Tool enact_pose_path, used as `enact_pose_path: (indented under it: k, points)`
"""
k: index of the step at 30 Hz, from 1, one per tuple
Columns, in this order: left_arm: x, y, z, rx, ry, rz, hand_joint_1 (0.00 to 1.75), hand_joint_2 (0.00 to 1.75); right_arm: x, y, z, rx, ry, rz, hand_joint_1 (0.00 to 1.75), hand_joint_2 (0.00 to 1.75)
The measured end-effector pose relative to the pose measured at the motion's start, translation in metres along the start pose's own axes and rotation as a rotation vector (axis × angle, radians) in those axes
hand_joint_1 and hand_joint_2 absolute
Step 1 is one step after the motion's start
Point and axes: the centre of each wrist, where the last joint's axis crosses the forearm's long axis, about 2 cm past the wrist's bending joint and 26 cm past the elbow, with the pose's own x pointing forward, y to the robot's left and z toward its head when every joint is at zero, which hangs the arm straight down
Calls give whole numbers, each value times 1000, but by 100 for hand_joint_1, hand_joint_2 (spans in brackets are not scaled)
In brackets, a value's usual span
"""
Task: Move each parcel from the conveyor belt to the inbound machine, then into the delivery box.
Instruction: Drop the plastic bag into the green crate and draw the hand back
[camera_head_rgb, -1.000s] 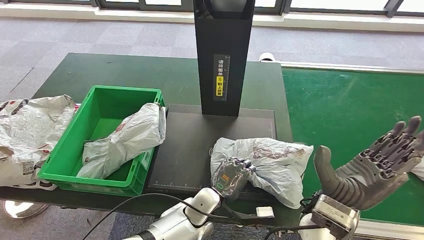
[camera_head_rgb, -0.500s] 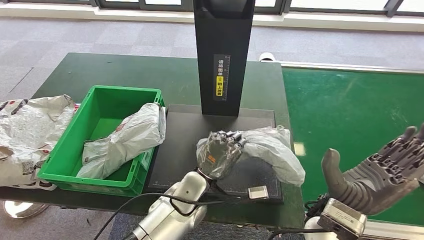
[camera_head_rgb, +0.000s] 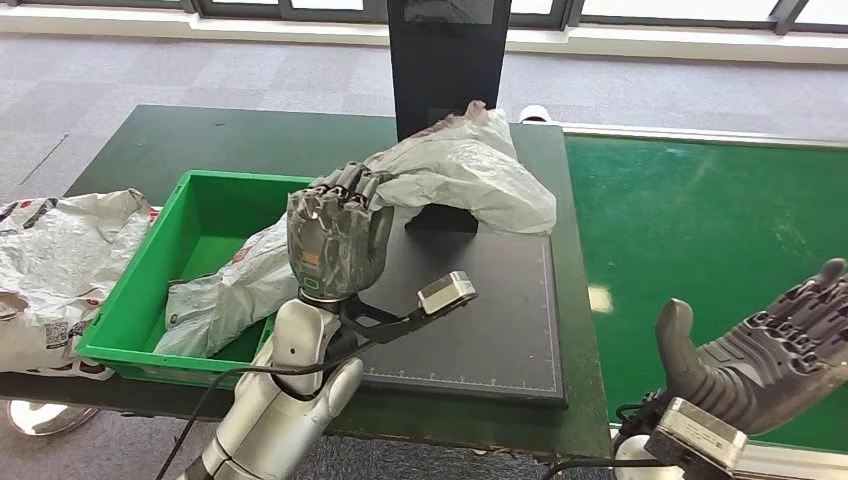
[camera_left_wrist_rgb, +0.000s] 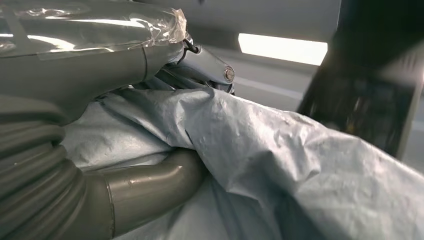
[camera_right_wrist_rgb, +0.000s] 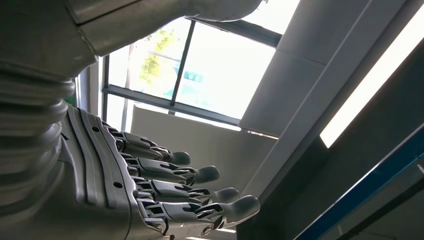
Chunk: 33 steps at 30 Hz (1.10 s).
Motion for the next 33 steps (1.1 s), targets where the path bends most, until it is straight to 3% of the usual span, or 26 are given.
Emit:
enact_pose_path:
  k: [9,12,16,21,25,33]
  points:
    - [-30,24,-11,102,23,-59,175,175,-1,-5,-2,-11,-4,14,0,175]
    - [-60,22,-5,81,82,-105,175,175,0,-7,-1,-12,-3,19,0,175]
    - [-120,24,17,49,160,-166,175,175,1,-12,1,-14,4,26,0,175]
    - [-167,30,56,19,395,-236,175,175,0,-15,2,-16,9,36,0,175]
    - [-181,33,76,1,524,-269,175,175,-1,-16,3,-15,9,43,0,175]
    - [-188,32,94,-23,626,-283,175,175,-2,-18,4,-13,14,48,0,175]
